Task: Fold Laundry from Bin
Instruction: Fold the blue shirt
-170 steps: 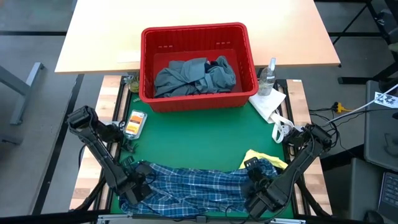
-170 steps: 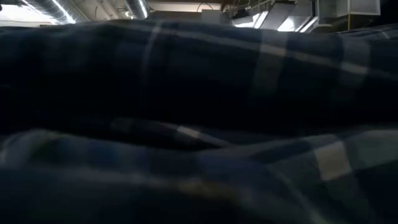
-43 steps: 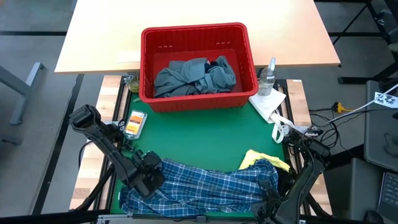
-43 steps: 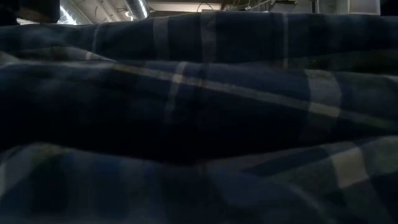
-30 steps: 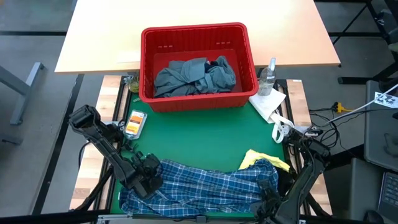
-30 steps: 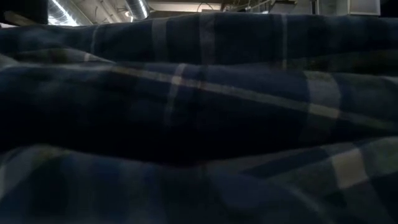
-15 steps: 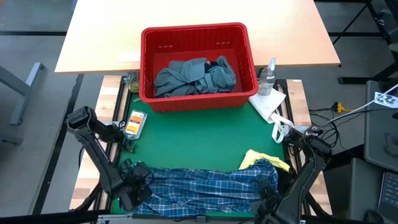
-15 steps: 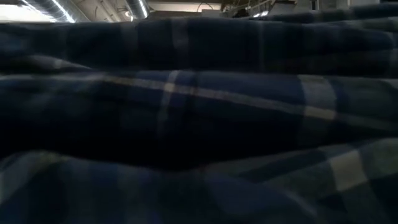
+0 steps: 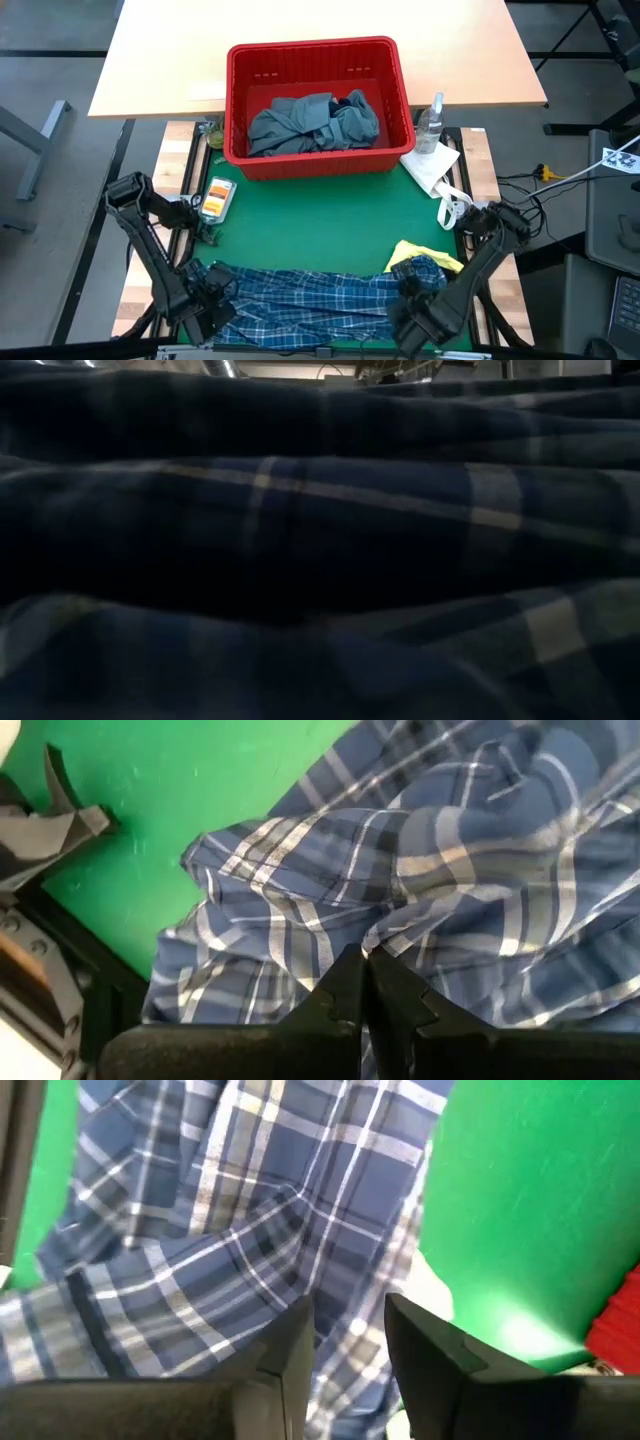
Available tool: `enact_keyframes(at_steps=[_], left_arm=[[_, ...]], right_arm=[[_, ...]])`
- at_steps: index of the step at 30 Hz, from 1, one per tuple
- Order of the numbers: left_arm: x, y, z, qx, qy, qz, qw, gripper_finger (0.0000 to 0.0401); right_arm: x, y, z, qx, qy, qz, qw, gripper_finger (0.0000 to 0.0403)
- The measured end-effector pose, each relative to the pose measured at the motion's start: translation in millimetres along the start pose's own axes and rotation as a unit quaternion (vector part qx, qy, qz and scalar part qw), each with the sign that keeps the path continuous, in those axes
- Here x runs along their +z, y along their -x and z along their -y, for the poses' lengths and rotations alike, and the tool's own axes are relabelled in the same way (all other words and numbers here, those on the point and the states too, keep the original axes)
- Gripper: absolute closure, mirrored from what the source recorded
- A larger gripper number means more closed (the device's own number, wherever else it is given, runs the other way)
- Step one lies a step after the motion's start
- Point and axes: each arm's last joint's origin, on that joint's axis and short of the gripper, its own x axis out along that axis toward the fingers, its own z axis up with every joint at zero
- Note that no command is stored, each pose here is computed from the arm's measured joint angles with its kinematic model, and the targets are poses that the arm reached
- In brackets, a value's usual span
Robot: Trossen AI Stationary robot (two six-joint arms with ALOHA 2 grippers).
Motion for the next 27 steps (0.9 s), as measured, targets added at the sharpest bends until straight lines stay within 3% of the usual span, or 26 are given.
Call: enact_keyframes(at_steps=[9,17,23,27], left_arm=[[-7,1,-3,0.009,-0.012,-0.017,1.0,0.0401],[-6,0,-2,0.007,-0.011,-0.017,1.0,0.0401],[-6,0,-2,0.004,-0.009,-0.018,1.0,0.0401],[-5,0,-1,0.004,-0.006,-0.016,1.0,0.0401]], right_arm=[[3,-11,13,0.016,0.036,-0.025,0.999,0.0276],[-4,0,15,0.026,0.039,-0.012,0.999,0.0276],[-11,26,24,0.008,-0.02,0.048,0.999,0.0276],[-2,44,15,-0.017,-0.068,0.156,0.985,0.0276]])
